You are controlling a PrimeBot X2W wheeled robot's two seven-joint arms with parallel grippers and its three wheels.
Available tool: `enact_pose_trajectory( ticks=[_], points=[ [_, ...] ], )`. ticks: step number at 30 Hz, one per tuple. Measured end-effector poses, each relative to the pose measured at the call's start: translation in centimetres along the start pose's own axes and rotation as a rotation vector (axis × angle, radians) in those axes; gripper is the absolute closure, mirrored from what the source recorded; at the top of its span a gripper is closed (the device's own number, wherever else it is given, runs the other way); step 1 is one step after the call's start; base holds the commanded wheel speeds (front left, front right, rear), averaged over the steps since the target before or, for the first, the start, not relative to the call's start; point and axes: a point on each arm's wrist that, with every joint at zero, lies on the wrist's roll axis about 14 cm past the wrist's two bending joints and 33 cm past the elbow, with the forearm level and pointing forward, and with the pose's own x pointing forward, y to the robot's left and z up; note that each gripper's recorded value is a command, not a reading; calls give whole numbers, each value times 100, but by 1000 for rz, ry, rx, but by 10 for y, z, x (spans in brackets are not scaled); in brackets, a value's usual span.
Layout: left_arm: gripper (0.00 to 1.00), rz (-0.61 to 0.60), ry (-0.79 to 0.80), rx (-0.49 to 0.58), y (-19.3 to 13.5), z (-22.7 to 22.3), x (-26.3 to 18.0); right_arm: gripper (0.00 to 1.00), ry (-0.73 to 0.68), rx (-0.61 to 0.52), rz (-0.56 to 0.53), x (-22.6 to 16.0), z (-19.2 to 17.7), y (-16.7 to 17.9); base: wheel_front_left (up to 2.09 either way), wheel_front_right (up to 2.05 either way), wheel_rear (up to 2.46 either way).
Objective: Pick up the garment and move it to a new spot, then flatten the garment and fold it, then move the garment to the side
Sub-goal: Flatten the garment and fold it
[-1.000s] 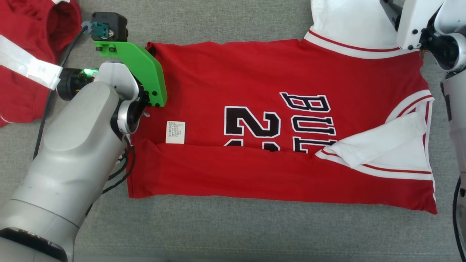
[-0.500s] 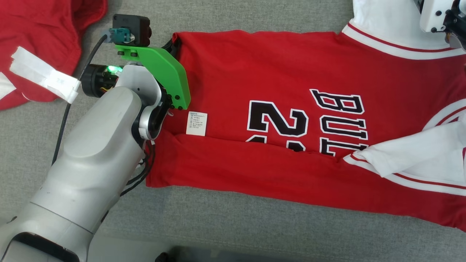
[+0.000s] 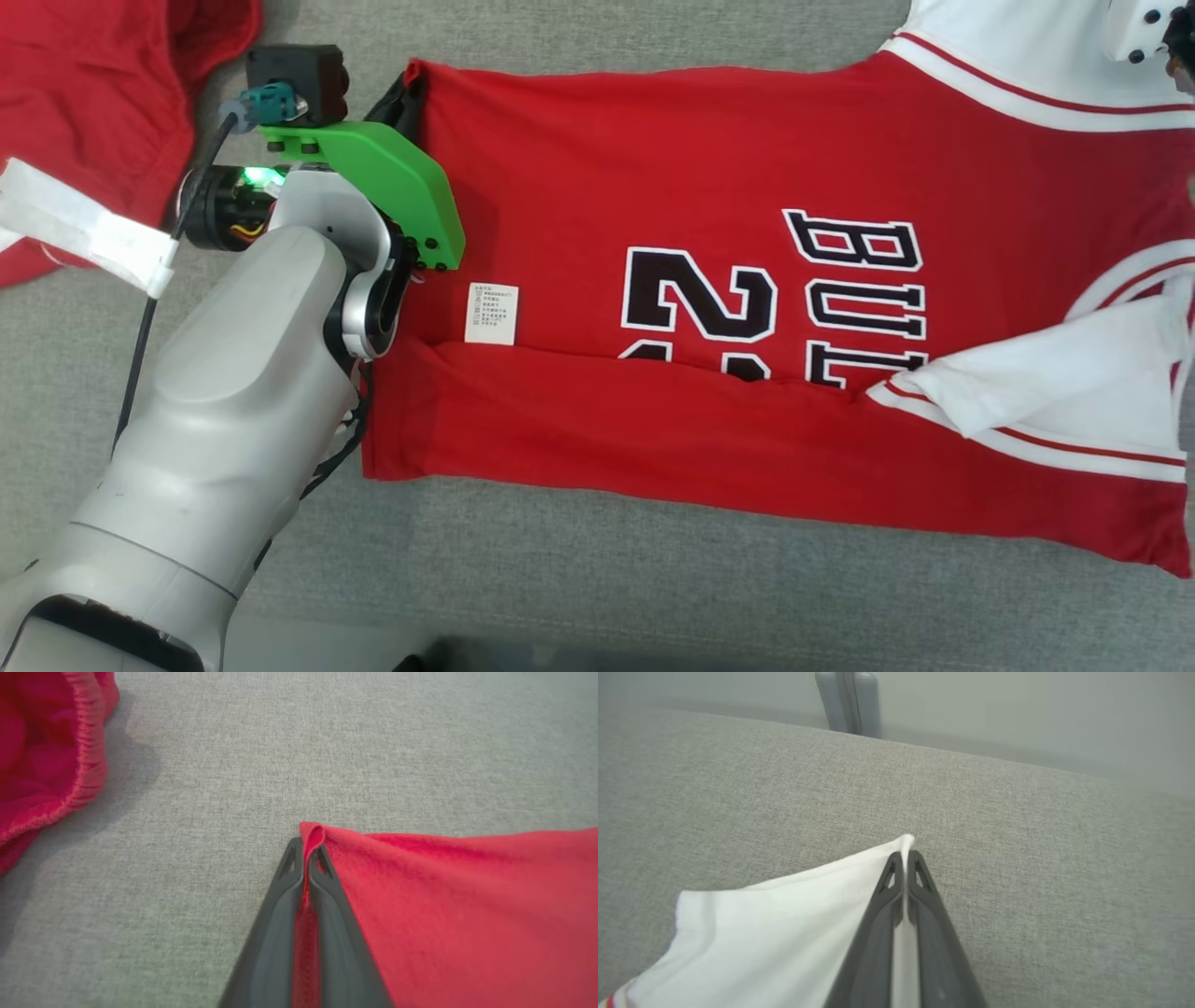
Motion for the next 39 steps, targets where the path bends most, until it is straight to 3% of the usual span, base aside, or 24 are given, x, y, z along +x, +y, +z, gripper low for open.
enact_pose_trajectory(
  ticks=[15,28,33,34,39],
  points=[
    [100,-45,-160,48,-19,27,-26,100,-184,55,44,-64,20,5,0,0,0],
    [100,-87,-222,83,-26,15,-66,100,-159,124,152,-149,-19,26,0,0,0],
    [100,-94,-237,86,-29,10,-71,100,-97,151,163,-179,-49,30,0,0,0],
    [100,-76,-245,81,-21,7,-78,100,-65,198,164,-203,-69,35,0,0,0],
    [100,-60,-221,75,-15,-8,-85,100,-31,244,171,-226,-89,46,0,0,0]
  ],
)
